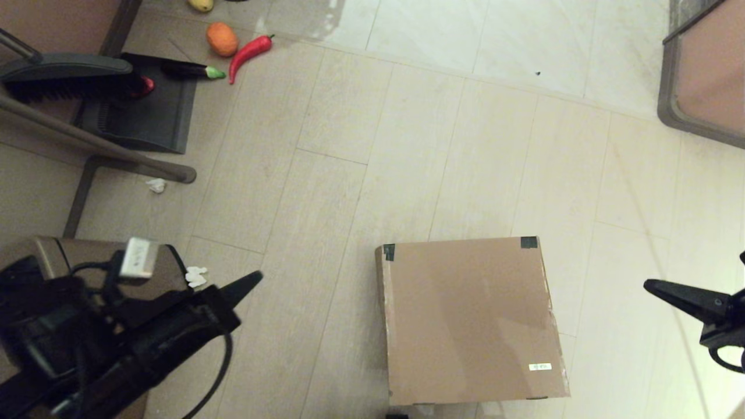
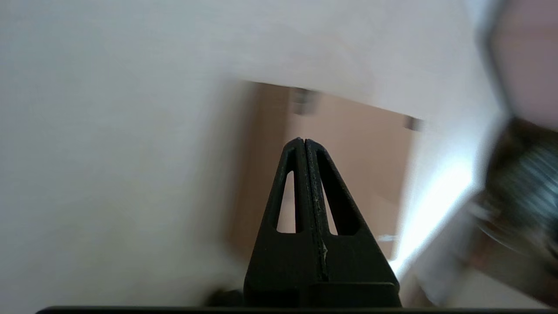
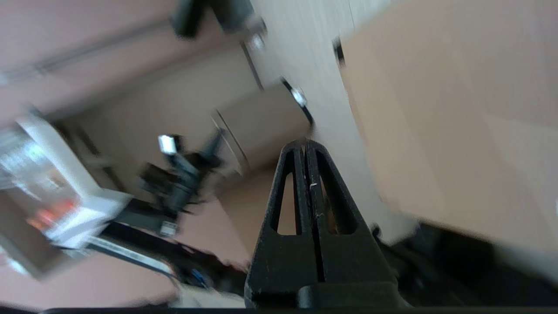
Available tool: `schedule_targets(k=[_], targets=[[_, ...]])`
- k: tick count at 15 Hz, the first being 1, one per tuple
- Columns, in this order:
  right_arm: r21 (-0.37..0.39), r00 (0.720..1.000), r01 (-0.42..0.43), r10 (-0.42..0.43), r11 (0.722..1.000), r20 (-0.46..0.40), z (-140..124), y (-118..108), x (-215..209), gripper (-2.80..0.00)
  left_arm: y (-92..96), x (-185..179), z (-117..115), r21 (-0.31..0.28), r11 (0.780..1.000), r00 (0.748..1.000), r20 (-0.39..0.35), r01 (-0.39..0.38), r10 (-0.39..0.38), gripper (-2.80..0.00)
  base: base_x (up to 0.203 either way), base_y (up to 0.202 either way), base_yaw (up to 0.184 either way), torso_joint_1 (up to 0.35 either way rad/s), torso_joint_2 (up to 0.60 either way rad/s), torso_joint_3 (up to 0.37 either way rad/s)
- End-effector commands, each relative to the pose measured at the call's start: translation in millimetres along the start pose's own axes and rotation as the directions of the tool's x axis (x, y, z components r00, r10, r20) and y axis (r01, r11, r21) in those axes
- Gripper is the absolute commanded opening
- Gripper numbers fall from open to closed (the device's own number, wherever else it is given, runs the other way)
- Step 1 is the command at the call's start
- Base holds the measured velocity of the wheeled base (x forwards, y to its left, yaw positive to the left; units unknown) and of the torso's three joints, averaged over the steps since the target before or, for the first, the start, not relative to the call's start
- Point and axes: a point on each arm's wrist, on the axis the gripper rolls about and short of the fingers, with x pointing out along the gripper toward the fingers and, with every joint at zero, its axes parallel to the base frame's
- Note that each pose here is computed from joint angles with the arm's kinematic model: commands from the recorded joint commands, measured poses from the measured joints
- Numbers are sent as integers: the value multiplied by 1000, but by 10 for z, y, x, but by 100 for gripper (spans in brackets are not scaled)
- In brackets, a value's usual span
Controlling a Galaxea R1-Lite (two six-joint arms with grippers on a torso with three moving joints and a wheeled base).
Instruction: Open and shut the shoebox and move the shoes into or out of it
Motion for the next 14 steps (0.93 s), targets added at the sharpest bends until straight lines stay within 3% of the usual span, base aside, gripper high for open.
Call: schedule_targets(k=[1,2,4,7,9,11,14], targets=[[-92,1000,5,-6,996,-14,-279,69,-65,-280,71,-633,212,27,996,980,183,-87,81,-280,0,0,0,0,0,0],[-163,1000,6,-7,987,-6,-352,157,-94,-280,85,-790,229,47,991,972,207,-124,111,-280,0,0,0,0,0,0],[-235,1000,5,-2,972,12,-382,310,-126,-280,67,-1041,176,113,980,971,196,-161,137,-280,0,0,0,0,0,0],[-276,997,49,-31,960,72,-407,414,-226,-280,99,-1358,-134,290,931,974,14,-221,227,-280,0,0,0,0,0,0],[-268,993,82,-55,960,105,-472,491,-291,-280,112,-1594,-377,377,899,957,-91,-221,274,-280,0,0,0,0,0,0],[-231,985,123,-91,965,144,-542,527,-359,-280,110,-1825,-560,429,864,919,-159,-264,360,-280,0,0,0,0,0,0],[-207,982,136,-105,969,155,-561,520,-377,-280,78,-2026,-651,466,820,923,-21,-331,384,-280,0,0,0,0,0,0]])
